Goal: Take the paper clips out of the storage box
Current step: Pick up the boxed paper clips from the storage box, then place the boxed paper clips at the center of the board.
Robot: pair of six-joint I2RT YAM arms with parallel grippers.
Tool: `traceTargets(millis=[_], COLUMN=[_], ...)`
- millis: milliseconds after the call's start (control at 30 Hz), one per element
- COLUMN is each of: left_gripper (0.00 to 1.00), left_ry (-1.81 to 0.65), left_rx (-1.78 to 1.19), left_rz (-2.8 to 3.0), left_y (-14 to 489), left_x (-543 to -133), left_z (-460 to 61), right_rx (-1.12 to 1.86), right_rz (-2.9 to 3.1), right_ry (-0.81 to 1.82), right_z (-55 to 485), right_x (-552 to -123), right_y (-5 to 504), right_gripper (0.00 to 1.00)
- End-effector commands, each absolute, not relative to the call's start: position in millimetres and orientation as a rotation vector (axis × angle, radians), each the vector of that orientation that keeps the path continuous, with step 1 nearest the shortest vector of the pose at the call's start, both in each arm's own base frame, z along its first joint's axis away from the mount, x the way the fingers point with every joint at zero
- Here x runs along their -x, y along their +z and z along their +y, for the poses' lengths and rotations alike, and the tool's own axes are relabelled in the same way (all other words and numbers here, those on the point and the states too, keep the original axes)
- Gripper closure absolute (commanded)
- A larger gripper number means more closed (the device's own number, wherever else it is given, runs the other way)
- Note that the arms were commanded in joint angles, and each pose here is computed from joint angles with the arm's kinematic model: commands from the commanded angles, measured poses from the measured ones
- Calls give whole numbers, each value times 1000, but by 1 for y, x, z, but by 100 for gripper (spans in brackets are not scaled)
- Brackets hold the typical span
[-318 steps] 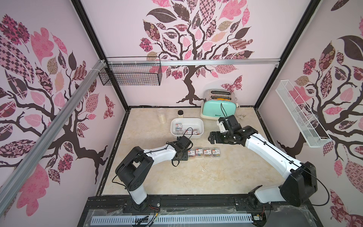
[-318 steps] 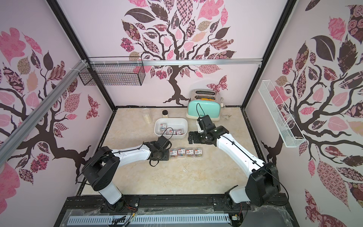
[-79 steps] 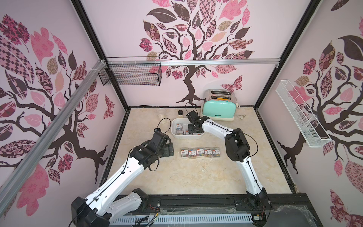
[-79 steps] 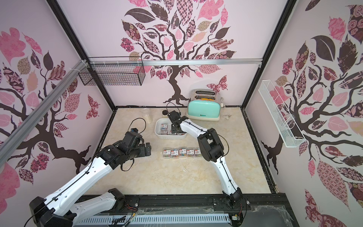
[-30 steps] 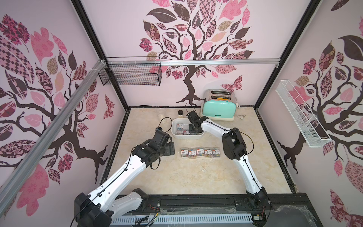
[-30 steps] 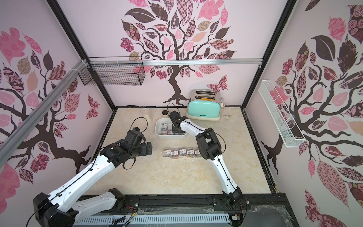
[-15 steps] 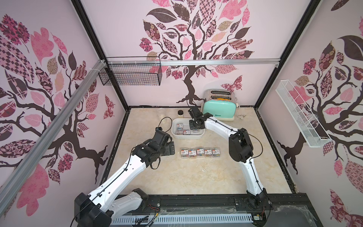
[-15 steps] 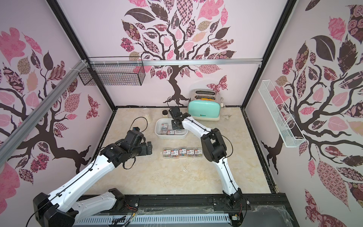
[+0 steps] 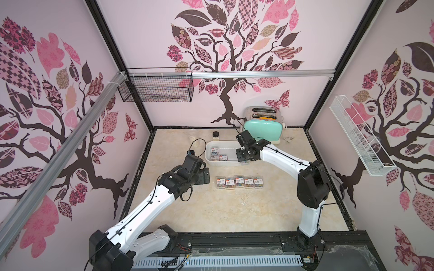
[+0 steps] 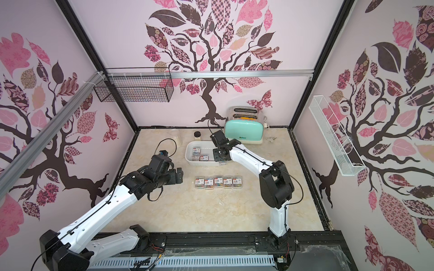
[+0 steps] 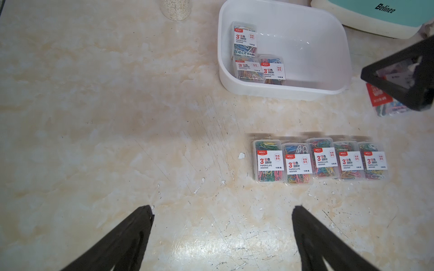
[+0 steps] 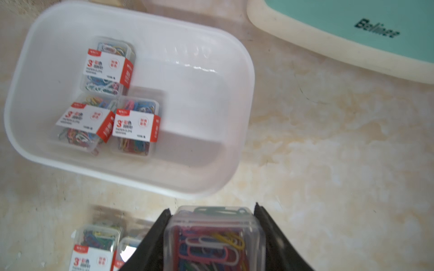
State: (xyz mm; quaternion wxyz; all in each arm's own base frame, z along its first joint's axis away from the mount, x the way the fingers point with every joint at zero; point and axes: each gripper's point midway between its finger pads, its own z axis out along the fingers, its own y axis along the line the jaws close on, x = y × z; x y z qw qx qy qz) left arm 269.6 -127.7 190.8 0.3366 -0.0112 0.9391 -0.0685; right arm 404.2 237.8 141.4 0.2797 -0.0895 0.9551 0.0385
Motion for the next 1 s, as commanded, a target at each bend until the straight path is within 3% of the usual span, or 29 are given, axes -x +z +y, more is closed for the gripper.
traceTargets(millis=[0,467,967], left_gripper=[2,2,2], left_ry=[-214,-266,-279], left_rx=[21,-1,-25], left_rz=[2417,2434,2444], left_y=[200,196,195], left_x=[-274,-271,-268], left_z=[-132,-140,-142], right_rx=[215,40,-79], right_rz=[2522,2621,2654], right_ry=[121,9,-31], right_z=[223,146,118], right_x=[-386,-351,-344], right_y=[164,99,68], right_gripper=[70,70,70])
